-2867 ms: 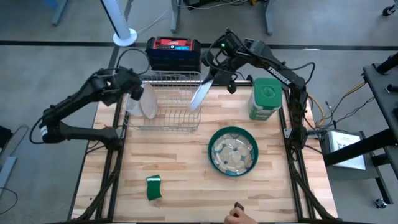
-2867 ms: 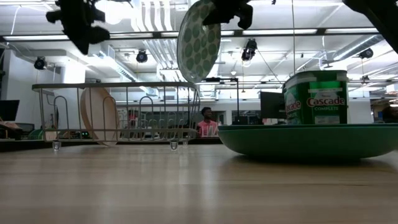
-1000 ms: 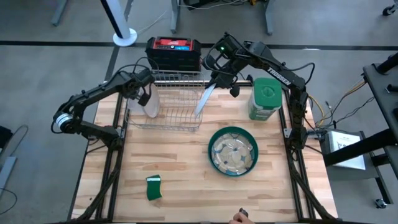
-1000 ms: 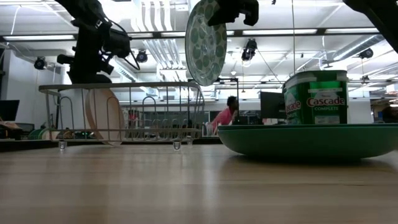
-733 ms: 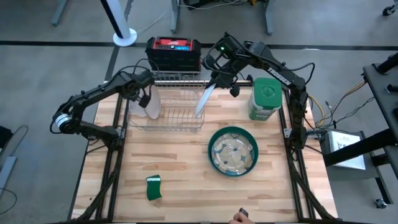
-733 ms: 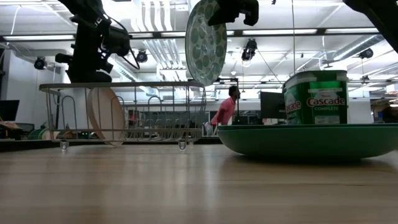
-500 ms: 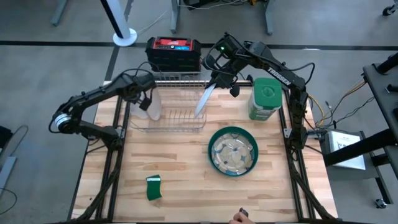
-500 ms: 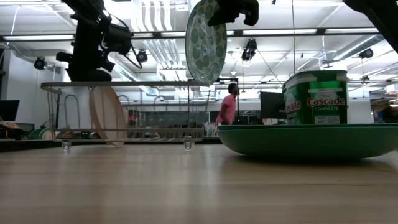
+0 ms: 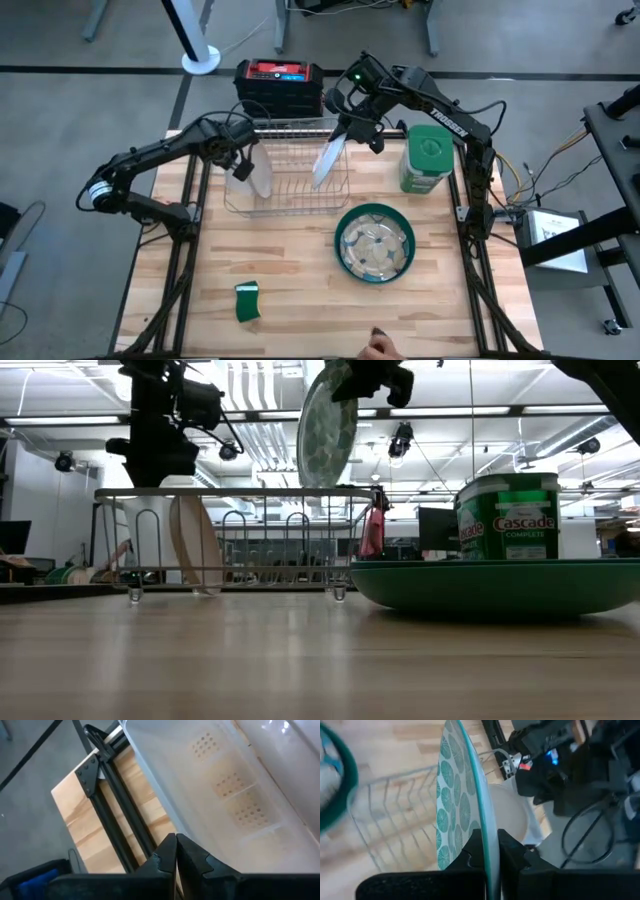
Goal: Sort dishes
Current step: Put the blue patterned plate on the dish rack
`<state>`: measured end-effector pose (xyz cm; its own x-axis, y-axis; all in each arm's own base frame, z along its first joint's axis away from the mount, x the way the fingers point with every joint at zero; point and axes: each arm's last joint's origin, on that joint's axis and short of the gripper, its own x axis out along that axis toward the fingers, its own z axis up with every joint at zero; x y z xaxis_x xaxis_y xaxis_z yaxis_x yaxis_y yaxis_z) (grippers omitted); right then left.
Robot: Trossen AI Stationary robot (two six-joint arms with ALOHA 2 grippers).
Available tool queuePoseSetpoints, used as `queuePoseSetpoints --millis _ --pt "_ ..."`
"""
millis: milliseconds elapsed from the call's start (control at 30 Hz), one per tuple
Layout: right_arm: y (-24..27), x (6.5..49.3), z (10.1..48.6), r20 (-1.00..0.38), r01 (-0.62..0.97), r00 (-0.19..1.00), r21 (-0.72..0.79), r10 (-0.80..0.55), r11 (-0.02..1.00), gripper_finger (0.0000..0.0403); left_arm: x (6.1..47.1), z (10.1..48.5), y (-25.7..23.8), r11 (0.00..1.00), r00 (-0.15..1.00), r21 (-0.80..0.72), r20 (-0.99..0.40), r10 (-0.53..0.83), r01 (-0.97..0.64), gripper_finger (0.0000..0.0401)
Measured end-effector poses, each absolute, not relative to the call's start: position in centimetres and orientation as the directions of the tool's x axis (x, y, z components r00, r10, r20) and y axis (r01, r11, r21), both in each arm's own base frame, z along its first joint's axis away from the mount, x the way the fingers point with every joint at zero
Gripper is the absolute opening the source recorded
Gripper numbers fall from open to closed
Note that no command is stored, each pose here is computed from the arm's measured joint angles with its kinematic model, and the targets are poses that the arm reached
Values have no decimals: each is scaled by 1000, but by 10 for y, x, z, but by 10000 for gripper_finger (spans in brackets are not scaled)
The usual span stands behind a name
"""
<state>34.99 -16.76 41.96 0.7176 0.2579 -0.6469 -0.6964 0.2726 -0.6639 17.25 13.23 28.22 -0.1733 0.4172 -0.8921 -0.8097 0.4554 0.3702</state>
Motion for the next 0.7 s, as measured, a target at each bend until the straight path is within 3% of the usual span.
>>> queuePoseSetpoints --millis 100,500,700 --pt "-168 354 421 -642 -673 737 -726 213 142 5 169 287 130 456 -160 368 -888 432 -810 0" --pt "-170 372 414 -575 -589 796 -807 189 28 5 140 318 110 439 -55 328 -847 529 -836 0" --pt "-175 381 409 -523 -531 833 -847 180 -2 5 126 332 104 367 -40 348 -770 636 -863 0"
